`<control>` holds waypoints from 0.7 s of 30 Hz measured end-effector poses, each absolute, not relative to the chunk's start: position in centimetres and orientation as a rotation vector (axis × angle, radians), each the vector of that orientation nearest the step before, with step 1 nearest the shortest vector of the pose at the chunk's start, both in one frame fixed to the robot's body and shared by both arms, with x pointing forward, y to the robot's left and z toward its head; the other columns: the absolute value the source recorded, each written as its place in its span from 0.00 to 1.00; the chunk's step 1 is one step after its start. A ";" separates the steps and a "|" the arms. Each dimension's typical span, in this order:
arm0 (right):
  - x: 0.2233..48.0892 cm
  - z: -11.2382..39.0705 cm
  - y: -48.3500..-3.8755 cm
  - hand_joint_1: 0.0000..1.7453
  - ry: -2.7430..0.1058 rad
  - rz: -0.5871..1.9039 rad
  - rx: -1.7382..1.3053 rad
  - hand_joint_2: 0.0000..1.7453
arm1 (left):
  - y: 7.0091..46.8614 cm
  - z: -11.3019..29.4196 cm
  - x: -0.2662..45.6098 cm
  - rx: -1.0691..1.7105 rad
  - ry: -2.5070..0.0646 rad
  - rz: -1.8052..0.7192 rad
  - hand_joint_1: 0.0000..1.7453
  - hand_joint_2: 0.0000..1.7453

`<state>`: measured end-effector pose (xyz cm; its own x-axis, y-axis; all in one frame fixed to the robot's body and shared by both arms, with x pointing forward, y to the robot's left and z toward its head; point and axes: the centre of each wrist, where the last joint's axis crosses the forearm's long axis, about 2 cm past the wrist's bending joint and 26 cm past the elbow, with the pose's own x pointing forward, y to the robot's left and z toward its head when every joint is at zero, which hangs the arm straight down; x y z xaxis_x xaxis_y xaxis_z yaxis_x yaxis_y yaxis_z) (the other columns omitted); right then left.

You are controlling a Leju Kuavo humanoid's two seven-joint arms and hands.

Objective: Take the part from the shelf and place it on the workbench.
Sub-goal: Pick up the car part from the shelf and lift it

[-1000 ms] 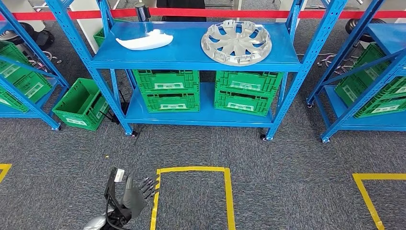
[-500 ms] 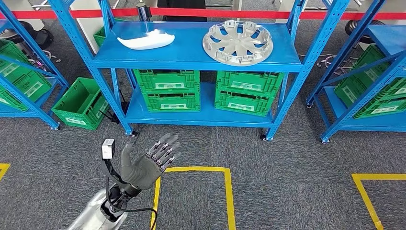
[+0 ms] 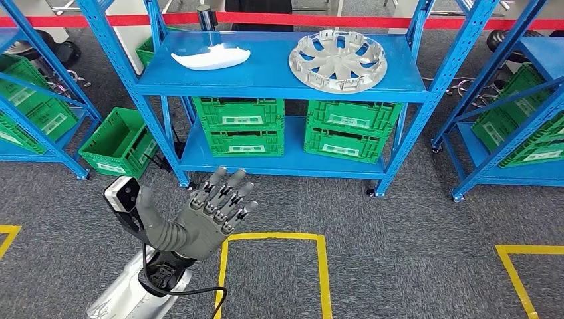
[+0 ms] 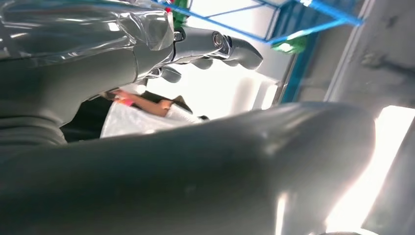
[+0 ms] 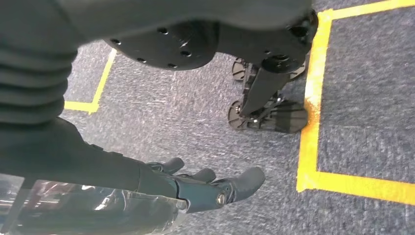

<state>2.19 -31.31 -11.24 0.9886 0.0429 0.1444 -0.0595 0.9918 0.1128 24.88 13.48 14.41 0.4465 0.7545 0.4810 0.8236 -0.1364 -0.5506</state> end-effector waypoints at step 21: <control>2.2 -11.3 -30.7 0.00 -0.132 0.070 0.154 0.00 | 13.6 16.2 24.6 -1.966 -1.327 -0.123 0.00 0.00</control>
<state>2.20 -30.67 -11.26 0.9888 0.0595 0.1366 -0.0797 0.9858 0.1478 24.55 13.56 16.16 0.4582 0.7598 0.4613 0.8315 -0.1831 -0.5244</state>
